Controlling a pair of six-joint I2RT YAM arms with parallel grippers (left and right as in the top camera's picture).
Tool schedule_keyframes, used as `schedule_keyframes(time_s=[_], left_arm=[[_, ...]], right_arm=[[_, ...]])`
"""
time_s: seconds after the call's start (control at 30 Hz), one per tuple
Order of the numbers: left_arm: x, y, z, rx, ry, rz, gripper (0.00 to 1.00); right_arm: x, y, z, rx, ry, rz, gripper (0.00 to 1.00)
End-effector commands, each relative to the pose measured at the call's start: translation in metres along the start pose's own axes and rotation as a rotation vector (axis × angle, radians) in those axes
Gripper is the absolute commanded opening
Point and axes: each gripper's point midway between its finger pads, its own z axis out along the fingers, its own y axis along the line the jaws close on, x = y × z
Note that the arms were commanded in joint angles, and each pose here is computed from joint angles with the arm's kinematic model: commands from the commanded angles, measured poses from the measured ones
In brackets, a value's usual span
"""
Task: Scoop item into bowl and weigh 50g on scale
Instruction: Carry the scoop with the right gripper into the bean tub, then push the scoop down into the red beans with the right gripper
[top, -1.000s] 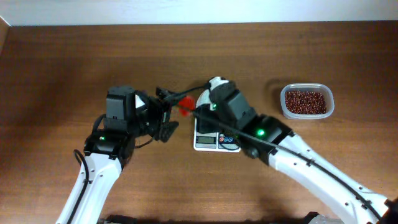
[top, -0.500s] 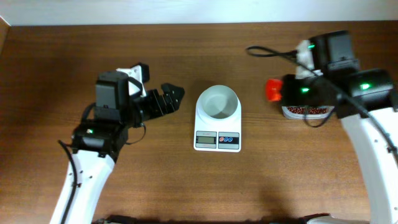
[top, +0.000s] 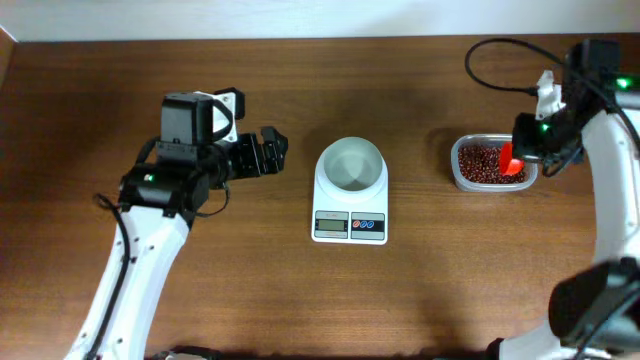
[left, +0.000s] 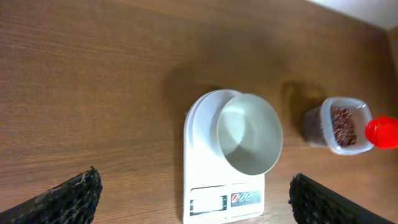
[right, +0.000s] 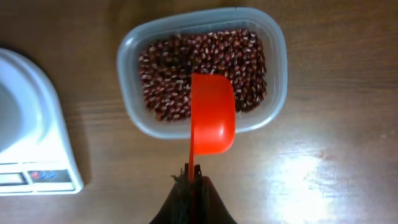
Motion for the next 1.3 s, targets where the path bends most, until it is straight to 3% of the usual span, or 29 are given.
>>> schedule_keyframes(time_s=[0.0,0.33,0.73,0.8,1.0,1.1,1.27], left_arm=[[0.007,0.002,0.017,-0.012,0.05,0.067,0.99],[0.023,-0.004,0.04,-0.012,0.123,0.098,0.99],[0.023,-0.004,0.04,-0.012,0.123,0.097,0.99],[0.023,-0.004,0.04,-0.011,0.124,0.098,0.99],[0.023,-0.004,0.04,-0.011,0.124,0.098,0.99],[0.023,-0.004,0.04,-0.011,0.124,0.098,0.99],[0.023,-0.004,0.04,-0.011,0.124,0.098,0.99]], right_arm=[[-0.014,-0.008,0.023,0.013,0.014,-0.068,0.04],[-0.013,-0.019,0.08,0.038,0.136,-0.066,0.04],[-0.018,-0.028,0.107,0.081,0.153,-0.068,0.04],[-0.017,-0.028,0.106,0.081,0.153,-0.068,0.15],[-0.017,-0.028,0.101,0.08,0.161,-0.068,0.25],[-0.023,-0.027,0.088,0.079,0.149,-0.068,0.37],[-0.035,-0.011,0.069,-0.003,0.111,-0.065,0.43]])
